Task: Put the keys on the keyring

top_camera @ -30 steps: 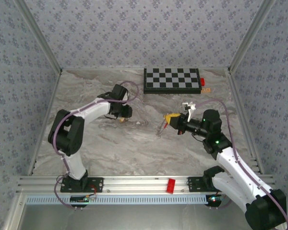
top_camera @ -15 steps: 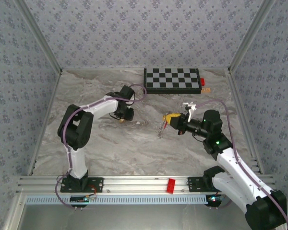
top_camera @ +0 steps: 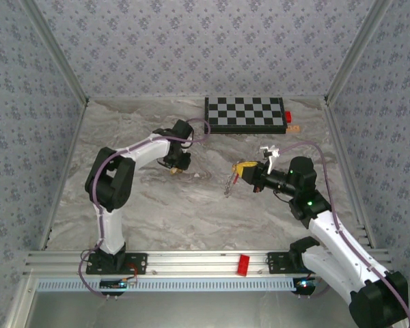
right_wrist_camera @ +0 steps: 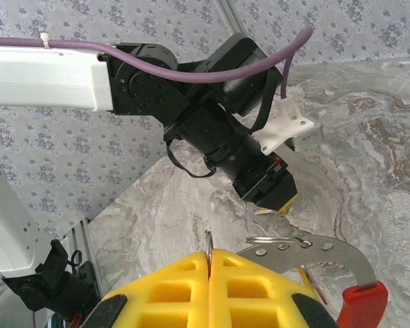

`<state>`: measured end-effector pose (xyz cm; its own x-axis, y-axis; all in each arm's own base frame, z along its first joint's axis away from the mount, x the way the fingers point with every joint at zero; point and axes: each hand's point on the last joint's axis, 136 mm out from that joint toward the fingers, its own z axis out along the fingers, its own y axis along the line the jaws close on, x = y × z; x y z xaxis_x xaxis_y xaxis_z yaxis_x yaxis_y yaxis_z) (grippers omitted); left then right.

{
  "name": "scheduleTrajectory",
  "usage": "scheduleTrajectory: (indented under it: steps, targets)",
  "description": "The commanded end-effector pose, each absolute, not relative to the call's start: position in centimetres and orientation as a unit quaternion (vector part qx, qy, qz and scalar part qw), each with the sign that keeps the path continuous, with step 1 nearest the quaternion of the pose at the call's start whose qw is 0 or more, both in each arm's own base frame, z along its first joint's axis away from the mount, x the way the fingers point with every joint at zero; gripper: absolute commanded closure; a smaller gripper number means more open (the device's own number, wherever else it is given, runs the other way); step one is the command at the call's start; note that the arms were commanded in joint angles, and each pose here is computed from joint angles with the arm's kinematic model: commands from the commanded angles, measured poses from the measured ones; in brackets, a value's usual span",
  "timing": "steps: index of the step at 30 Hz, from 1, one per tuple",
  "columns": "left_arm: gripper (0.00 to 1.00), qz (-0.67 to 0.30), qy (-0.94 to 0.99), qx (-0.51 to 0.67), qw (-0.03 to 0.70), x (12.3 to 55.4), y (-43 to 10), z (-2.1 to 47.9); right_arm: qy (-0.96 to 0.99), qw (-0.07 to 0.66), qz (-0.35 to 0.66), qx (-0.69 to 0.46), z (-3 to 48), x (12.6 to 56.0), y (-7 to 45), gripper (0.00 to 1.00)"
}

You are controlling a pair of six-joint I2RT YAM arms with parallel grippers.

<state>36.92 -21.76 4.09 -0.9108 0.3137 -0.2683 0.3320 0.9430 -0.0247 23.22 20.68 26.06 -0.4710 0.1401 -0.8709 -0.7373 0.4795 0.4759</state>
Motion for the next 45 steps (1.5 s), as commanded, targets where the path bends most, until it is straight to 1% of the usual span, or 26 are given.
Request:
scheduleTrajectory:
  steps: [1,8,12,26,29,33,35,36,40,45]
  targets:
    - [0.77,-0.018,0.978,0.177,0.109,36.5,-21.4,3.4,0.708,0.481,0.471,-0.212,26.8,23.0,20.7,1.00]
    - [0.77,-0.016,0.978,0.179,0.107,36.5,-21.4,3.3,0.708,0.480,0.472,-0.212,26.7,23.0,20.7,1.00]
    - [0.80,-0.014,0.978,0.177,0.107,36.5,-21.3,3.3,0.708,0.480,0.472,-0.212,26.7,23.0,20.7,1.00]
    - [0.80,-0.015,0.978,0.178,0.110,36.7,-21.4,3.5,0.707,0.479,0.474,-0.214,26.7,22.9,20.8,1.00]
    - [0.83,-0.014,0.978,0.178,0.107,36.7,-21.4,3.4,0.706,0.480,0.474,-0.215,26.8,22.9,20.8,1.00]
    - [0.90,-0.014,0.978,0.178,0.108,36.7,-21.4,3.4,0.707,0.479,0.474,-0.214,26.8,22.9,20.8,1.00]
    - [0.98,-0.013,0.978,0.179,0.109,36.8,-21.4,3.5,0.707,0.479,0.474,-0.214,26.8,22.9,20.8,1.00]
    - [0.99,-0.013,0.978,0.180,0.109,36.8,-21.4,3.6,0.706,0.479,0.474,-0.215,26.8,22.9,20.8,1.00]
    - [1.00,-0.015,0.976,0.185,0.116,36.8,-21.7,3.9,0.707,0.479,0.474,-0.215,26.7,22.9,20.8,1.00]
    - [1.00,-0.020,0.969,0.201,0.142,36.8,-22.7,5.3,0.708,0.479,0.472,-0.215,26.6,23.0,20.8,1.00]
